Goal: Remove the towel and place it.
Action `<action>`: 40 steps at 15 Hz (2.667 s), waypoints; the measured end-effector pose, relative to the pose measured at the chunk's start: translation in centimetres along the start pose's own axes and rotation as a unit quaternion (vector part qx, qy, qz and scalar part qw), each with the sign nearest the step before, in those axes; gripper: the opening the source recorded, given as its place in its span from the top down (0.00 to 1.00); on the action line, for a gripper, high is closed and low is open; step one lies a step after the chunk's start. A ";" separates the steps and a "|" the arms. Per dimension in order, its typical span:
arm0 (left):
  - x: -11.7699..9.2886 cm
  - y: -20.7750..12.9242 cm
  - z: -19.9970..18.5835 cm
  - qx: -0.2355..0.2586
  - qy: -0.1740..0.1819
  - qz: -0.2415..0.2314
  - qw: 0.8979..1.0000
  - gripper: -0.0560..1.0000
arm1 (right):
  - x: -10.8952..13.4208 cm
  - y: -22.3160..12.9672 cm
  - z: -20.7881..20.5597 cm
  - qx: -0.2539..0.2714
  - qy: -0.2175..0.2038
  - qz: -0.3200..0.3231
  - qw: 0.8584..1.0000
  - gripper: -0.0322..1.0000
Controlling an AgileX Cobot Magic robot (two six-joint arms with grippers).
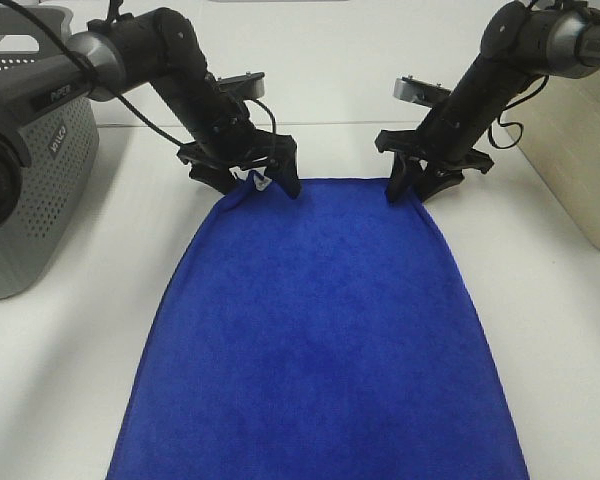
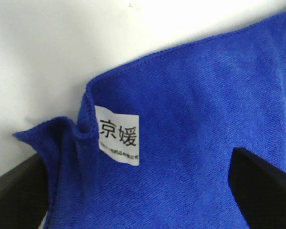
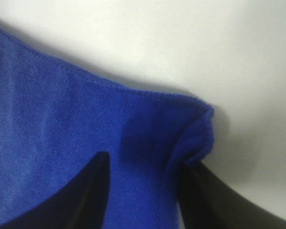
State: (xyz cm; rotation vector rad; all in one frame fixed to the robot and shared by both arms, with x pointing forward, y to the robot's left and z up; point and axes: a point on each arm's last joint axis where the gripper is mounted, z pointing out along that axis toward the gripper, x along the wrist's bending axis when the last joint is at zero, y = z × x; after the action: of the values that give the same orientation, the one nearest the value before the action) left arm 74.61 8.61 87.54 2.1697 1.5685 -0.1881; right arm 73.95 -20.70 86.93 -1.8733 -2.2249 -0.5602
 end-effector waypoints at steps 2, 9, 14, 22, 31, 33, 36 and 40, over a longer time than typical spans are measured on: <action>0.0 0.0 0.0 -0.001 -0.001 0.001 1.000 0.09 | 0.0 0.0 0.1 0.001 0.000 0.000 1.000 0.66; 0.2 0.0 0.1 0.001 0.010 0.007 1.000 0.35 | 0.0 0.0 0.1 0.000 -0.001 0.001 1.000 0.69; 0.5 -0.3 0.8 0.008 0.009 -0.001 1.000 0.92 | -0.1 0.0 0.2 0.002 -0.001 0.001 1.000 0.83; 0.5 -0.3 0.9 0.007 0.024 0.014 1.000 0.92 | -0.2 -0.1 0.2 0.003 -0.006 -0.011 1.000 0.95; 1.1 2.6 -1.7 -0.085 0.124 0.088 0.985 0.92 | 1.3 4.5 -4.9 -0.118 -0.047 -0.099 0.987 0.95; 1.3 3.2 -2.0 -0.113 0.141 0.100 0.978 0.92 | 1.5 5.2 -5.7 -0.151 -0.052 -0.107 0.981 0.95; 1.4 4.1 -2.3 -0.166 0.156 0.115 0.967 0.92 | 1.5 5.7 -5.9 -0.180 -0.060 -0.109 0.976 0.95; 2.4 5.5 -3.4 -0.242 0.170 0.124 0.947 0.92 | 1.4 6.6 -6.3 -0.234 -0.070 -0.113 0.963 0.95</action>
State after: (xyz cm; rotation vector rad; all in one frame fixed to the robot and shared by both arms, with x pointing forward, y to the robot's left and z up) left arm 80.05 10.80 91.19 2.0357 1.3077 0.6192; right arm 79.51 -21.02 94.37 -1.9145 -2.5972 -1.1099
